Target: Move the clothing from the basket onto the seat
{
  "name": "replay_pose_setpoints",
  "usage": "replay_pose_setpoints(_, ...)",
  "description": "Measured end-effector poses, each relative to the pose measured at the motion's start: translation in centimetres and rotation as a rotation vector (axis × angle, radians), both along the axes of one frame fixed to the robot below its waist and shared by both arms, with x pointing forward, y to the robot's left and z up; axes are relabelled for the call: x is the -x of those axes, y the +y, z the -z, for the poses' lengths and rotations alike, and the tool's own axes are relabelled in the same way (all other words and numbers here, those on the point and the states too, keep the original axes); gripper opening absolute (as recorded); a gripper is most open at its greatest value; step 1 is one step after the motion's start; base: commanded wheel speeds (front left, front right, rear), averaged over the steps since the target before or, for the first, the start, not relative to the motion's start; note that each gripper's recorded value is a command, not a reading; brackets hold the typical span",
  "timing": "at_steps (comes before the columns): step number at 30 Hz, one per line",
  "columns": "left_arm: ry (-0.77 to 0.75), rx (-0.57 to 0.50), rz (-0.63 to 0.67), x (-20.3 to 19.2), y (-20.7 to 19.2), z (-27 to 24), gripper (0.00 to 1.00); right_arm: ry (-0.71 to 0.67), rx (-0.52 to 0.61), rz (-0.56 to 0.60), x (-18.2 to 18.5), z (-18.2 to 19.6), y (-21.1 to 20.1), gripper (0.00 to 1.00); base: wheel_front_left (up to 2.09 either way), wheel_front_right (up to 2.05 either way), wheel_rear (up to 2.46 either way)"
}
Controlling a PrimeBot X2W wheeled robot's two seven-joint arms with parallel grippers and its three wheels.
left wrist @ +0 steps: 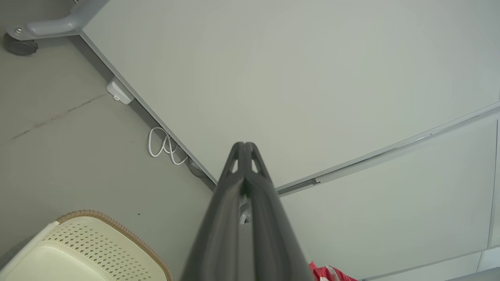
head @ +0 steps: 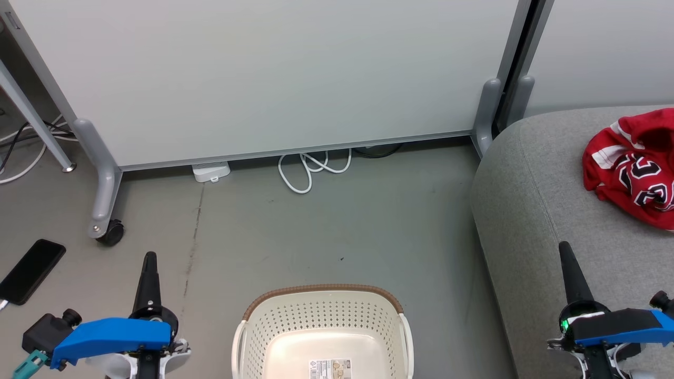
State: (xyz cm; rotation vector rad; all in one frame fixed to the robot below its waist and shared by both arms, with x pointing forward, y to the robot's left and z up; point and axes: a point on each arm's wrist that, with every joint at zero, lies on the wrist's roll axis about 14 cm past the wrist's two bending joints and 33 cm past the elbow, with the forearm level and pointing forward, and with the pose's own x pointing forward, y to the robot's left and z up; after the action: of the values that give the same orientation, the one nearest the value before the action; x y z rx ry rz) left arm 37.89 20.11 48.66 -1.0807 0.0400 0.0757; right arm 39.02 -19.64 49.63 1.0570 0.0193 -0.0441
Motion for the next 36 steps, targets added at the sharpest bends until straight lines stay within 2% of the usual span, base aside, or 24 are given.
replay_pose_setpoints(36,-0.033,0.328,0.006,-0.54,-0.03,-0.89,0.00,-0.012,-0.343,-0.007,0.19,-0.31,-0.15,0.00,0.00,0.00,0.00)
